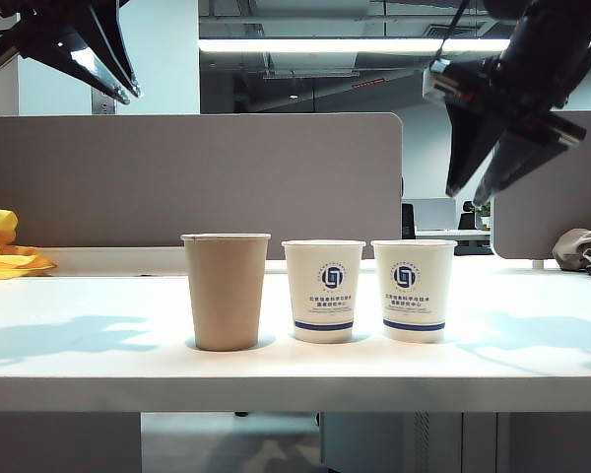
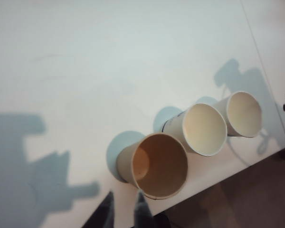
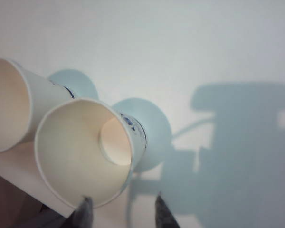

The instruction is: Pick up all the paper cups on the table one by one and stack them together.

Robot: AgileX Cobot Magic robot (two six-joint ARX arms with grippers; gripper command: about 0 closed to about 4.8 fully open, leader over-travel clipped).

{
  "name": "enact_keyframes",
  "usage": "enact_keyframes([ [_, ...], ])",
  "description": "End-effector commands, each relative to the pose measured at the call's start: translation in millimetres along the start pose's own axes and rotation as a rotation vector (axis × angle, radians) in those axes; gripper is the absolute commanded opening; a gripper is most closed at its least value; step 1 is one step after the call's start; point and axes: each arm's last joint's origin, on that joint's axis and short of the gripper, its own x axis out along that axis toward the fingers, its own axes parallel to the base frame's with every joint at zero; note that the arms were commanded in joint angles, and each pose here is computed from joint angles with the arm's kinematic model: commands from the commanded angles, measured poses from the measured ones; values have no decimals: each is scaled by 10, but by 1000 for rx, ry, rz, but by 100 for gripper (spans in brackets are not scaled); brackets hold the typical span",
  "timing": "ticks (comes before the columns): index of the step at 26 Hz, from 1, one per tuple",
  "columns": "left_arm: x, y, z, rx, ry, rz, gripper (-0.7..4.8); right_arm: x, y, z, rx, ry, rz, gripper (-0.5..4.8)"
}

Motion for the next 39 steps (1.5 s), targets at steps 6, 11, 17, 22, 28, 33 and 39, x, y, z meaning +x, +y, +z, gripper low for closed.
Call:
enact_keyframes([
  [6, -31, 12, 24, 6, -22, 2, 62, 158, 0, 12, 1, 41, 15, 186],
  [11, -31, 12, 23, 6, -22, 2, 62, 305, -44, 2, 15, 86, 16, 185],
  [17, -31, 12, 23, 6, -21, 2, 62, 353, -58, 18, 12, 79, 16, 115],
  [22, -31, 12, 17, 3, -15, 2, 62, 391, -69, 24, 12, 80, 16, 61],
  [28, -30, 16, -12, -8, 13, 4, 62, 435, -81, 25, 15, 87, 21, -3],
  [33, -30, 17, -14, -2, 15, 4, 62, 405, -73, 31, 17, 99, 21, -2],
  [39, -30, 17, -13, 6, 14, 4, 62, 122, 1, 198, 2, 47, 14, -2],
])
